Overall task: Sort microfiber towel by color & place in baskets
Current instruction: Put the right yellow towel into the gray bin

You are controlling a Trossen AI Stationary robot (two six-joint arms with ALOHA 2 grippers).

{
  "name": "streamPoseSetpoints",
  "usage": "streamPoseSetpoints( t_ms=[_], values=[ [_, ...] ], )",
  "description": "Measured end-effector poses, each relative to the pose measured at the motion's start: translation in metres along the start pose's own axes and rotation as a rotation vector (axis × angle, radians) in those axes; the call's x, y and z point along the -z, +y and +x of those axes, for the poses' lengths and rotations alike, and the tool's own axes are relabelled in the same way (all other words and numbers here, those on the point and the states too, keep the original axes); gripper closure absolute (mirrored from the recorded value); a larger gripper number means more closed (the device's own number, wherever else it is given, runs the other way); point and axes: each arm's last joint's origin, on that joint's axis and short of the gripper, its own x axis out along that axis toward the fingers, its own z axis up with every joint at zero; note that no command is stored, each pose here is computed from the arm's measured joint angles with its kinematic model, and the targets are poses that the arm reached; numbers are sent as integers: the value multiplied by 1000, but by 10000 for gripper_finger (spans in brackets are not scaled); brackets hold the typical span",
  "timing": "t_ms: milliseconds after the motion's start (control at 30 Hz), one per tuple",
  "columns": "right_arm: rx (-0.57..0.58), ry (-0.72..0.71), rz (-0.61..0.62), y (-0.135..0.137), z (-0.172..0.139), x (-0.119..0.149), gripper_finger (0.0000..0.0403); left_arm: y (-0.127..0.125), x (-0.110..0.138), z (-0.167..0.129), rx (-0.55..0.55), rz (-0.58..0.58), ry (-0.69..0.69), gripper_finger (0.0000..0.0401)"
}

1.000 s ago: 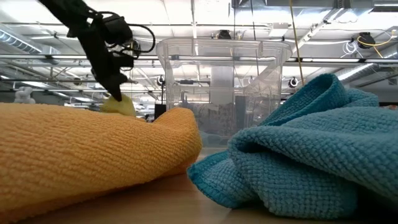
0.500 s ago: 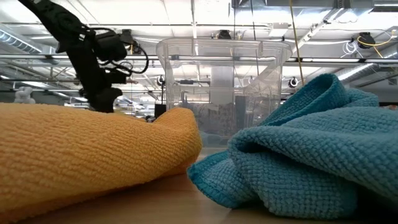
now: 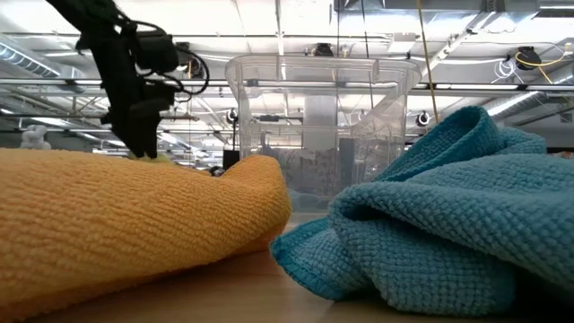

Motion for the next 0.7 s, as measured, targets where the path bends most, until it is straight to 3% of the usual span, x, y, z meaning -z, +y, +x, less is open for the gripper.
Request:
streamPoseSetpoints(
  t_ms=[267,400,533,700],
  values=[
    [0,1,1,0,0,0,193,2,-3,-16,-15,-7,-60,139],
    [5,-3,-14,0,1,0,193,-2,-11,-17,20,63,-151,154],
    [25,-16,-13,-1,2,-1,193,-7,-24,-12,11,126,-241,190],
    [25,-15,-2,-2,4,-2,193,-2,-29,16,-104,170,-129,265]
  ],
)
